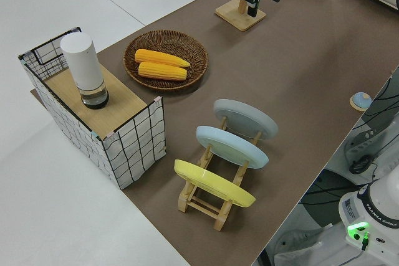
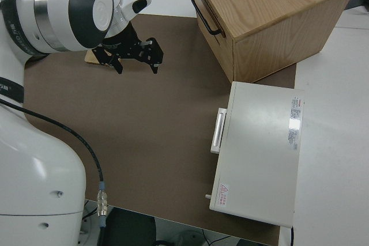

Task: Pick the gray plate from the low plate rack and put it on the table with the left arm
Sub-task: 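Move the left gripper down to the top gray plate in the rack, then grasp the rim of the top gray plate with the left gripper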

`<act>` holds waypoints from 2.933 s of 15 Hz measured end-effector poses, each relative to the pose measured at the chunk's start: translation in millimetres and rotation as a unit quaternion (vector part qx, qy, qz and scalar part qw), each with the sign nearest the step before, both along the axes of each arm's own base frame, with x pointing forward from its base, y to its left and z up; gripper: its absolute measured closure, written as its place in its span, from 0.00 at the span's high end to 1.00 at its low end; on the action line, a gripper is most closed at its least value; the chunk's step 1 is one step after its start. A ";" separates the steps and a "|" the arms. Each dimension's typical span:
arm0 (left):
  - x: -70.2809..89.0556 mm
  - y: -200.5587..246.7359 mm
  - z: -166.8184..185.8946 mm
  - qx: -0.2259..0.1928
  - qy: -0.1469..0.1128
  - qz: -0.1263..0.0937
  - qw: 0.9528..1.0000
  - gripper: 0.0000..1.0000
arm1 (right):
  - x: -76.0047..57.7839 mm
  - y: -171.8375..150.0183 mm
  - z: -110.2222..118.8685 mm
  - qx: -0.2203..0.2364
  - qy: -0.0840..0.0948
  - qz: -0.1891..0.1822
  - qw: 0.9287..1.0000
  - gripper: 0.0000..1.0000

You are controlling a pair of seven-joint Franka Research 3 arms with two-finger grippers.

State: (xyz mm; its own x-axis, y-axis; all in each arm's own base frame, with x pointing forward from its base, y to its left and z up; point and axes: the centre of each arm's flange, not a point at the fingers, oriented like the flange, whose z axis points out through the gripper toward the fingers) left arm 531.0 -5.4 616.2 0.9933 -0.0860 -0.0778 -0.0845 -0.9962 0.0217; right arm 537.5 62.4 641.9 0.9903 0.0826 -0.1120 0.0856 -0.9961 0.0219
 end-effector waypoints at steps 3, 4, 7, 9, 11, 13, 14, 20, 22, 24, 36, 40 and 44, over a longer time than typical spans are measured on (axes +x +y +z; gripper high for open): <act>0.1 0.7 -0.2 0.000 0.000 0.001 1.000 1.00 | 0.0 0.0 0.0 0.000 0.000 0.000 1.000 0.99; 0.1 0.6 -0.2 0.000 0.000 0.001 1.000 1.00 | 0.0 0.0 0.0 0.000 0.000 0.000 1.000 0.99; 0.1 0.8 -0.1 0.000 0.000 0.001 1.000 1.00 | 0.0 0.0 0.0 0.000 0.000 0.000 1.000 0.99; -0.3 1.5 -0.3 0.000 0.002 0.001 1.000 1.00 | 0.0 0.0 0.0 0.000 0.000 0.000 1.000 0.99; -1.8 4.6 -1.2 0.001 0.008 0.004 1.000 1.00 | 0.0 0.0 0.0 0.000 0.000 0.000 1.000 0.99; -4.9 9.0 -1.4 0.007 0.017 0.008 1.000 1.00 | 0.0 0.0 0.0 0.000 0.000 0.000 1.000 0.99; -6.7 10.5 -1.0 0.008 0.020 0.009 1.000 1.00 | 0.0 0.0 0.0 0.000 0.000 0.000 1.000 0.99; -33.8 36.1 -9.9 0.009 0.036 0.034 0.999 1.00 | 0.0 0.0 0.0 0.000 0.000 0.000 1.000 0.99; -41.4 46.2 -17.4 0.017 0.036 0.045 0.998 1.00 | 0.0 0.0 0.0 0.000 0.000 0.000 1.000 0.99; -48.7 53.6 -26.4 0.030 0.029 0.054 0.998 1.00 | 0.0 0.0 0.0 0.000 0.000 0.000 1.000 0.99; -66.1 99.0 -94.4 0.086 -0.002 0.088 0.992 1.00 | 0.0 0.0 0.0 0.000 0.000 0.000 1.000 0.99; -71.0 99.3 -118.4 0.098 -0.008 0.090 0.991 1.00 | 0.0 0.0 0.0 0.000 0.000 0.000 1.000 0.99; -76.3 108.4 -138.0 0.116 -0.013 0.085 0.989 0.99 | 0.0 0.0 0.0 0.000 0.000 0.000 1.000 0.99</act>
